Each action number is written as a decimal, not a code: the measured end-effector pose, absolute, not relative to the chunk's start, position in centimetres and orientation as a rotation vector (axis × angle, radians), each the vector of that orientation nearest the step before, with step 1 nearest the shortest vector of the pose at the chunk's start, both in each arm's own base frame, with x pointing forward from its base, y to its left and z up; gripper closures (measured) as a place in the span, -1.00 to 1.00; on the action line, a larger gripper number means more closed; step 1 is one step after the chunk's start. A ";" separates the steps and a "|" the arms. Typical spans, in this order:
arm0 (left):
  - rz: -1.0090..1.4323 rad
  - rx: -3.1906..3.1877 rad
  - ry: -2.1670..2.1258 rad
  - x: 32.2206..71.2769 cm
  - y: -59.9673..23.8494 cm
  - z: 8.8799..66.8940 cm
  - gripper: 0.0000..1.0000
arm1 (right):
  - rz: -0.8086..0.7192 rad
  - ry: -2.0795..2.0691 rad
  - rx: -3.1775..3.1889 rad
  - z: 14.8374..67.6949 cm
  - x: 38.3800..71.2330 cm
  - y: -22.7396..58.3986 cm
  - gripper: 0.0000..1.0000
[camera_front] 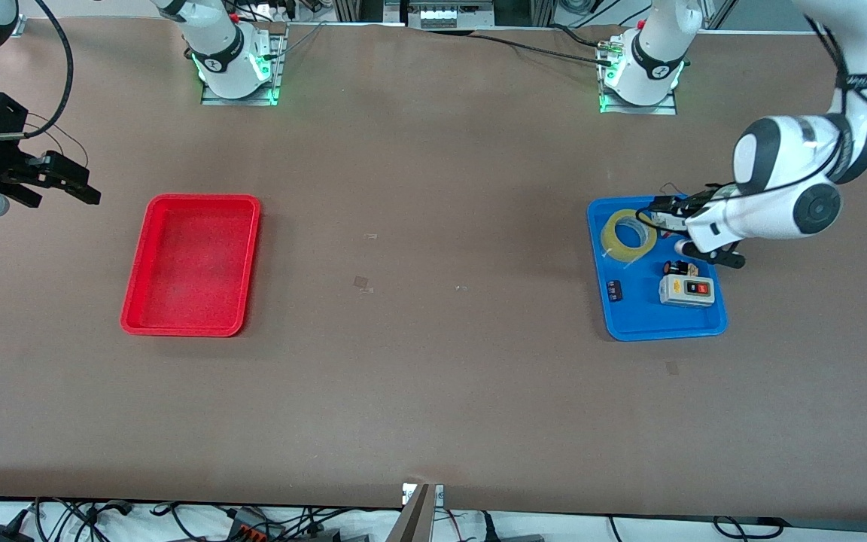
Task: Place and move tape with both arms
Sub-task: 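Reach the left gripper to the yellow tape roll on the blue tray, then grasp the tape roll and carry it off the blue tray, then set the tape roll on the table while the right gripper reaches out, then lower the right gripper onto the tape while the left gripper withdraws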
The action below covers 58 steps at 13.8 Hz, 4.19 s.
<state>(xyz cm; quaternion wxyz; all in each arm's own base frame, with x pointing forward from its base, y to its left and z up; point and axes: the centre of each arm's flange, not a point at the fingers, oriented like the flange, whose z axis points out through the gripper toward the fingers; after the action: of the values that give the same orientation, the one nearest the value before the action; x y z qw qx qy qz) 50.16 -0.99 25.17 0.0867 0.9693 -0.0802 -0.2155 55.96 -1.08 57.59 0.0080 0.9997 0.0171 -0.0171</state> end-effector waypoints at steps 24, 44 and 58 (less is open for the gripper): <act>-0.730 2.901 -0.048 52.8 -1.9 20.4 0.47 | -0.053 0.053 3.125 57.6 56.0 -1.1 -1.00; -0.613 2.740 0.595 57.8 -40.0 25.5 0.68 | -0.079 0.053 3.126 56.7 56.2 -1.1 -1.00; -0.488 2.795 0.812 62.3 -33.0 34.1 -1.00 | -0.228 0.124 3.133 50.3 58.7 1.3 -1.00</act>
<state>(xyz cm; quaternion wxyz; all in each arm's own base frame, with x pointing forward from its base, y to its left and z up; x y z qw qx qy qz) 62.29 -32.97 34.12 0.0948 0.9428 0.2740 -0.1647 58.66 1.33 50.29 -0.0011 0.9966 0.0394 -0.0726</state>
